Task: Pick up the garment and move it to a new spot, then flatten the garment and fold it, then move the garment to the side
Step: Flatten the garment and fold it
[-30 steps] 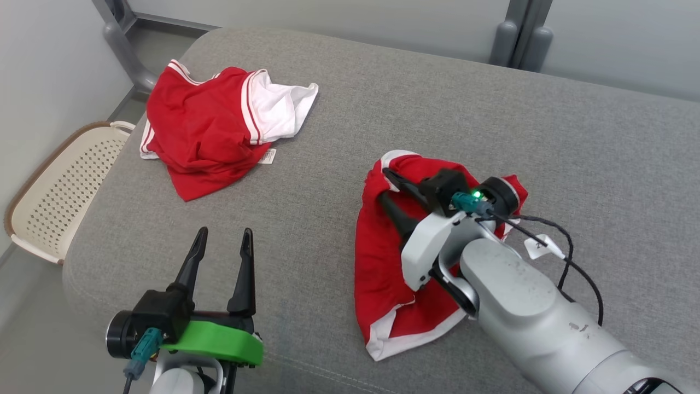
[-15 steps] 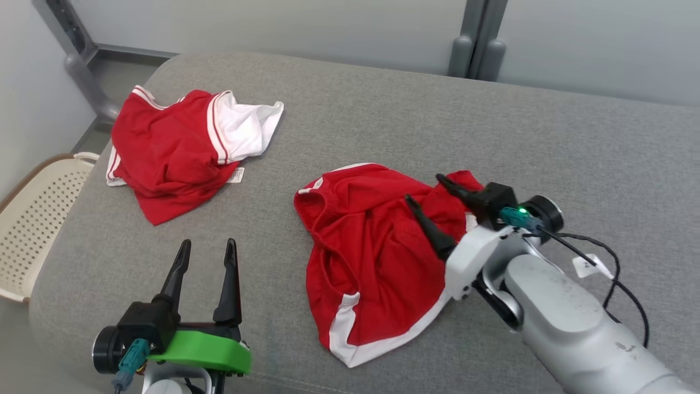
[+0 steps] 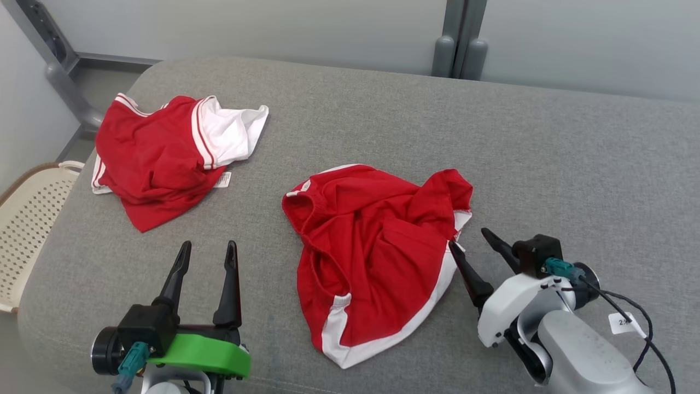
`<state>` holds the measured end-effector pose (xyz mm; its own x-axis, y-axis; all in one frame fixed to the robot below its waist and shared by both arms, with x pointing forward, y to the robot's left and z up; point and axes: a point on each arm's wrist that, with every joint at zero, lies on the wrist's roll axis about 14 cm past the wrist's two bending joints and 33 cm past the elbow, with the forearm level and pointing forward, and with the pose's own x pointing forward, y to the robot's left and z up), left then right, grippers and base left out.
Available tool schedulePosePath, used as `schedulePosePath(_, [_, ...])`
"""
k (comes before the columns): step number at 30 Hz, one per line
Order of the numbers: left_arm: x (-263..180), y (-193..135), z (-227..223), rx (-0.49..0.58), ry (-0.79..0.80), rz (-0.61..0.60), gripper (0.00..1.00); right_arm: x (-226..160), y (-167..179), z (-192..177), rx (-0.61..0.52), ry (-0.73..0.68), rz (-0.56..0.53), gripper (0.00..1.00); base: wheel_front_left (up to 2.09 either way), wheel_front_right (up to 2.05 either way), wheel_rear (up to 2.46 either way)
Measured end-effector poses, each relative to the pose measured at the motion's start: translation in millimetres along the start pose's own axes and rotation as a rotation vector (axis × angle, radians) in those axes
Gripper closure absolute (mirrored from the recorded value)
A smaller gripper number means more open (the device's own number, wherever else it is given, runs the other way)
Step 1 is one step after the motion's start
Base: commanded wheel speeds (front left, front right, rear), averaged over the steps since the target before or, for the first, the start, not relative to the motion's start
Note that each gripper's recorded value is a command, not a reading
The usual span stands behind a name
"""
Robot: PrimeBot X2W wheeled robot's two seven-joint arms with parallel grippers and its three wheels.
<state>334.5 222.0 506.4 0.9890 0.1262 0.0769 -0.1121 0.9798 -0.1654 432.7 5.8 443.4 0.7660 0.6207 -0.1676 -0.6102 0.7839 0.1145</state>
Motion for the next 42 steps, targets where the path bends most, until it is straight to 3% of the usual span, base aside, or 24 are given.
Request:
schedulePosePath(8, [2,7,-3,0.010,0.014,0.021,0.00,3,15,-47,0.066,0.128,0.013,0.00,0.00,0.00,0.00])
schedulePosePath(9, [2,8,-4,0.011,0.016,0.025,0.00,4,18,-51,0.080,0.139,0.016,0.09,0.00,0.00,0.00])
schedulePosePath(10, [2,9,-4,0.012,0.017,0.029,0.00,5,21,-54,0.091,0.149,0.020,0.49,0.00,0.00,0.00])
schedulePosePath(12, [1,11,-5,0.014,0.022,0.036,0.00,7,25,-60,0.110,0.165,0.024,1.00,0.00,0.00,0.00])
schedulePosePath(18, [2,12,-7,0.014,0.028,0.042,0.00,15,21,-53,0.141,0.148,0.010,1.00,0.00,0.00,0.00])
schedulePosePath(24, [3,8,-6,0.007,0.020,0.031,0.00,8,-10,-29,0.127,0.071,-0.058,1.00,0.00,0.00,0.00])
schedulePosePath(36, [9,-15,-6,-0.016,0.015,-0.041,0.00,-76,-84,-45,0.206,0.043,-0.326,1.00,0.00,0.00,0.00])
schedulePosePath(40, [11,-23,-6,-0.021,0.011,-0.065,0.00,-103,-90,-60,0.255,0.057,-0.389,1.00,0.00,0.00,0.00])
schedulePosePath(41, [11,-25,-6,-0.022,0.011,-0.070,0.00,-106,-89,-61,0.263,0.055,-0.396,0.56,0.00,0.00,0.00])
schedulePosePath(42, [12,-27,-6,-0.024,0.012,-0.077,0.00,-109,-89,-60,0.269,0.046,-0.404,0.00,0.00,0.00,0.00])
